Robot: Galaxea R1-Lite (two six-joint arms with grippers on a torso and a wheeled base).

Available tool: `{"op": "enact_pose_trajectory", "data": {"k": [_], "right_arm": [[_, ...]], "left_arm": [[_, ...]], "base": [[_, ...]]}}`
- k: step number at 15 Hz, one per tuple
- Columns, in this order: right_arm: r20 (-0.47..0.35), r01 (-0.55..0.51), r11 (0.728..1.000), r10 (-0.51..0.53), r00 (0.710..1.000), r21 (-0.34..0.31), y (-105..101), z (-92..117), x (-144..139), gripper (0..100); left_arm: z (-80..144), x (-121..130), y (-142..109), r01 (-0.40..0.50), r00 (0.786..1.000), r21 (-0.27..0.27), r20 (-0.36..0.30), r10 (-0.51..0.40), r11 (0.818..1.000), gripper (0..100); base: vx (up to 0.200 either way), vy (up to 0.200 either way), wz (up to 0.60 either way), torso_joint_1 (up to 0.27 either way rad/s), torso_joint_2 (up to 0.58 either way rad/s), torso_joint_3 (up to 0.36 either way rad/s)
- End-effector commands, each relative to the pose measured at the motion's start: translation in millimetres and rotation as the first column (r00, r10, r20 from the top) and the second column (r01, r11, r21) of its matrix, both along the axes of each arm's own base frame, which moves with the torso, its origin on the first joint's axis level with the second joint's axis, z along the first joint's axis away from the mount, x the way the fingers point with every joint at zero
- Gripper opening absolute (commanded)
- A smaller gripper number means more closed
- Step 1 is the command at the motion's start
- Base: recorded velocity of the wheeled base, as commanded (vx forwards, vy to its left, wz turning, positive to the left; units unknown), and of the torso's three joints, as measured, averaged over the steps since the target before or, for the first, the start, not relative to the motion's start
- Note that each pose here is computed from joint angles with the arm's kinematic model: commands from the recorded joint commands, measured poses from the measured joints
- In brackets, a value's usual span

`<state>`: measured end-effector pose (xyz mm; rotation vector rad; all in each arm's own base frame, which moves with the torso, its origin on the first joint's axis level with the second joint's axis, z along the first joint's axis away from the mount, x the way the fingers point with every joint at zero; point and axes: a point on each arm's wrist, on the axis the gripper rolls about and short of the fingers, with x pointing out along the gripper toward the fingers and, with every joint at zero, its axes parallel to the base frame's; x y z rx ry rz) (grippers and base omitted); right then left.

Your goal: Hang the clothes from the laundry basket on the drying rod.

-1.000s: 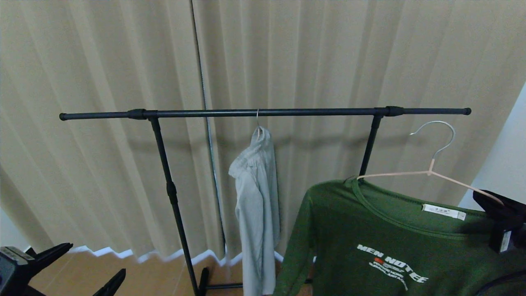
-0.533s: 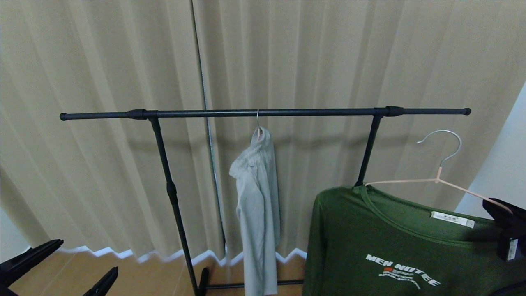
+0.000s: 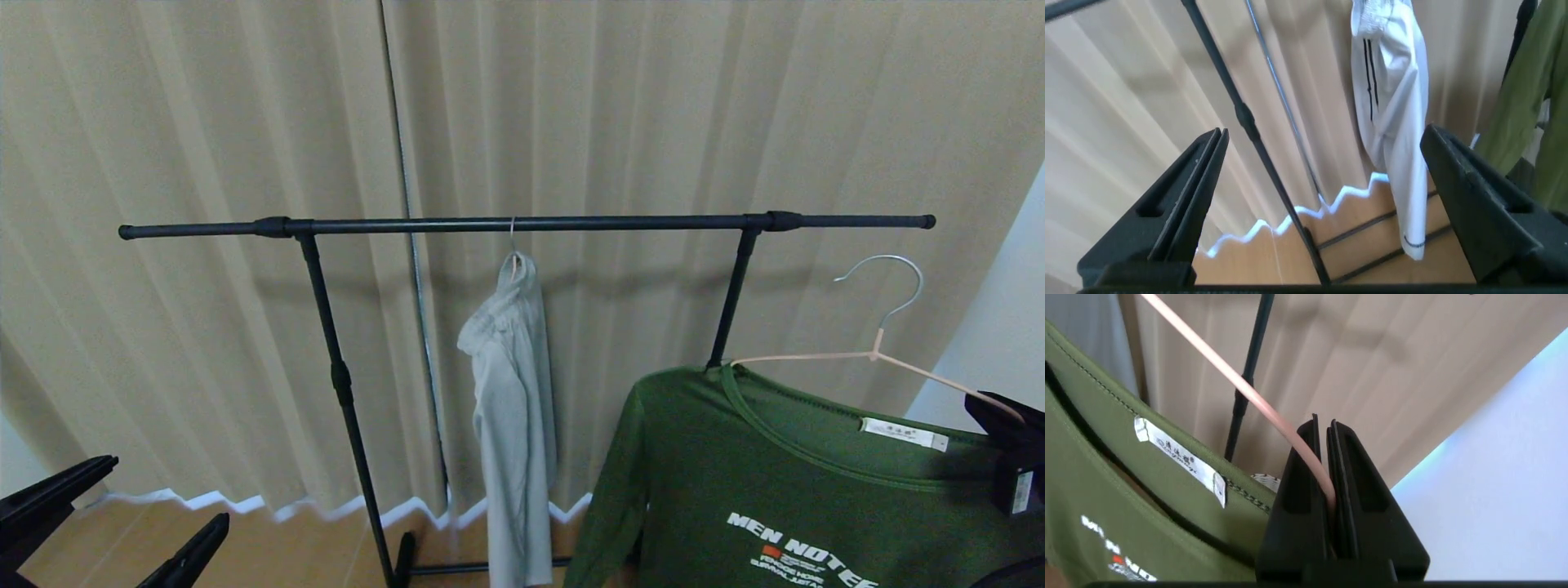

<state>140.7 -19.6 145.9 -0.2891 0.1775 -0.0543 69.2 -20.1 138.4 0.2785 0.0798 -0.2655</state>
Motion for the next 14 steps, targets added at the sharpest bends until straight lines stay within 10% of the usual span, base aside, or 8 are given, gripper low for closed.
{"op": "enact_pose_trajectory", "data": {"k": [1,14], "right_arm": [[-0.012,0.000,1.000,0.000,1.000,0.001,-0.3,-1.8,2.0,0],[-0.013,-0.003,1.000,0.003,1.000,0.002,0.0,-2.2,2.1,0]], "left_arm": [[0.3,0.6,-0.2,-0.001,1.000,0.001,-0.002,0.001,1.000,100],[-2.1,0.2,-0.1,0.001,1.000,0.002,-0.012,-0.001,1.000,100]], "base": [[0.200,0.000,0.00,0.007,0.01,0.002],[0.200,0.000,0.00,0.004,0.00,0.004]]}}
